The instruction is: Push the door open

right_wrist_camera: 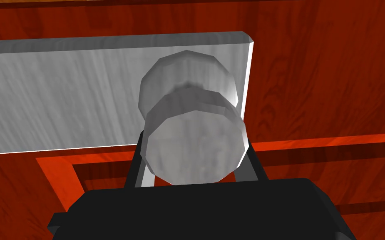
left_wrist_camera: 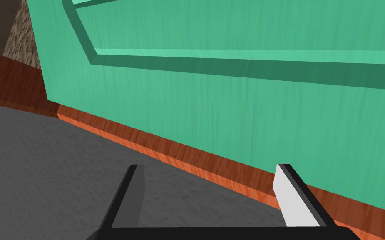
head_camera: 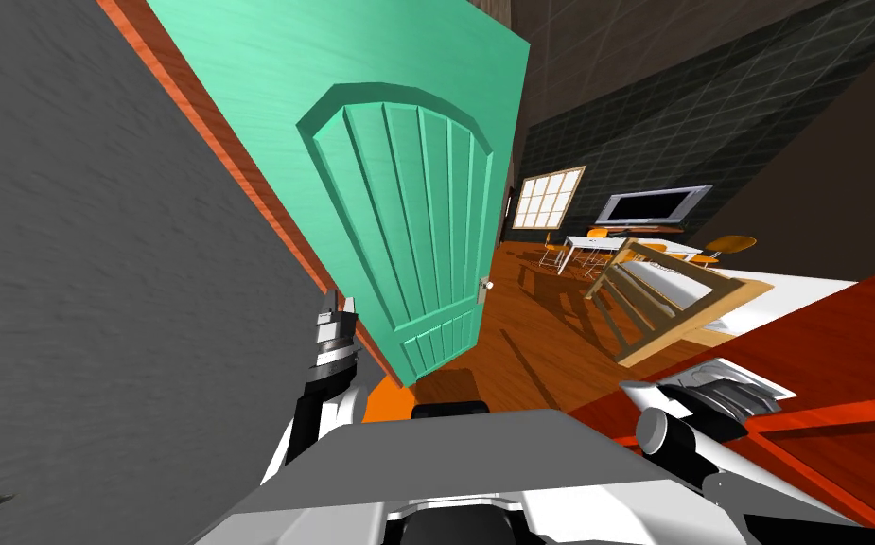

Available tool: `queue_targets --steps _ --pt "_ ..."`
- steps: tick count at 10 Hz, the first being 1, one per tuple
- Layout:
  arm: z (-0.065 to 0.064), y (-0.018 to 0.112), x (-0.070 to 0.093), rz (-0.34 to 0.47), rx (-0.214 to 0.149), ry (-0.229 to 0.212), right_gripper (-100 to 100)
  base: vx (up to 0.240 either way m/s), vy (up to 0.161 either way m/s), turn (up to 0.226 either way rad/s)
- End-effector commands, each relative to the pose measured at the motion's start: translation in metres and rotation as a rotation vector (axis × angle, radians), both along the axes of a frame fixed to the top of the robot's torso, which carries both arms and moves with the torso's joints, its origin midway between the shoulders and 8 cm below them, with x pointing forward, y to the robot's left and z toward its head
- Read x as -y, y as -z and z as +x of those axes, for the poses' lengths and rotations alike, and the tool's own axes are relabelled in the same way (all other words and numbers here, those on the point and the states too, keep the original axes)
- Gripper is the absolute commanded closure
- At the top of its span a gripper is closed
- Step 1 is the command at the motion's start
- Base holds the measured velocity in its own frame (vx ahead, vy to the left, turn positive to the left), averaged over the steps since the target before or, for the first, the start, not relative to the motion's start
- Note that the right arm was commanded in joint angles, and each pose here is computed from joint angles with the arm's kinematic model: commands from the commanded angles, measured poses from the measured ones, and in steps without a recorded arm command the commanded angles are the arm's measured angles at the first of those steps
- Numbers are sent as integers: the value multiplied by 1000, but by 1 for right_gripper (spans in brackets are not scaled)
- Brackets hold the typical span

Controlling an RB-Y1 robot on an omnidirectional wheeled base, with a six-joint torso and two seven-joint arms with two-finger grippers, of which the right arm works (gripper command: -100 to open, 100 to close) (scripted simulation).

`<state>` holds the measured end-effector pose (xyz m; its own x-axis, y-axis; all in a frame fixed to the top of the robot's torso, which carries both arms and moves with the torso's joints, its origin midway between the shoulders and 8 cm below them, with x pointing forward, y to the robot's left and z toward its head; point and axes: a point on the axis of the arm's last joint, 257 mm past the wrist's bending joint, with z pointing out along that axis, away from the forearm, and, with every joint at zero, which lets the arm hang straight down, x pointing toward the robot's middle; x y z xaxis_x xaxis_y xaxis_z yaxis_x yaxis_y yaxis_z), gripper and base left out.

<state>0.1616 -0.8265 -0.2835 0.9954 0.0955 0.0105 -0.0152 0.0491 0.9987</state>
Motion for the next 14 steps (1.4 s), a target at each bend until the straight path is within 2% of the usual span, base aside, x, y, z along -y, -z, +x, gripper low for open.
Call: queue_targets --steps 1,2,4,5,6,7,8,9,10,12,13,14 --pt "-10 -13 8 -30 1 29 100 18 -78 42" --pt "-10 -13 8 -30 1 29 100 2 -38 -13" --pt "-27 -11 10 -25 1 83 100 6 -65 90" --pt "-27 -11 10 -25 1 83 100 3 -59 49" --pt "-35 -10 10 -22 1 109 100 15 -64 70" --pt "-32 -19 13 -40 11 107 100 13 -47 11" --pt "-35 -10 10 -22 1 109 100 3 -21 1" --pt "-35 -10 10 -22 1 109 100 2 -7 13" --pt "-50 -8 10 -14 1 160 100 12 -71 124" --pt "-64 -5 10 -5 0 207 100 23 -126 114" --pt "-77 -1 9 5 -1 250 100 15 -144 144" --pt "-76 -10 12 -12 9 250 100 21 -133 38"
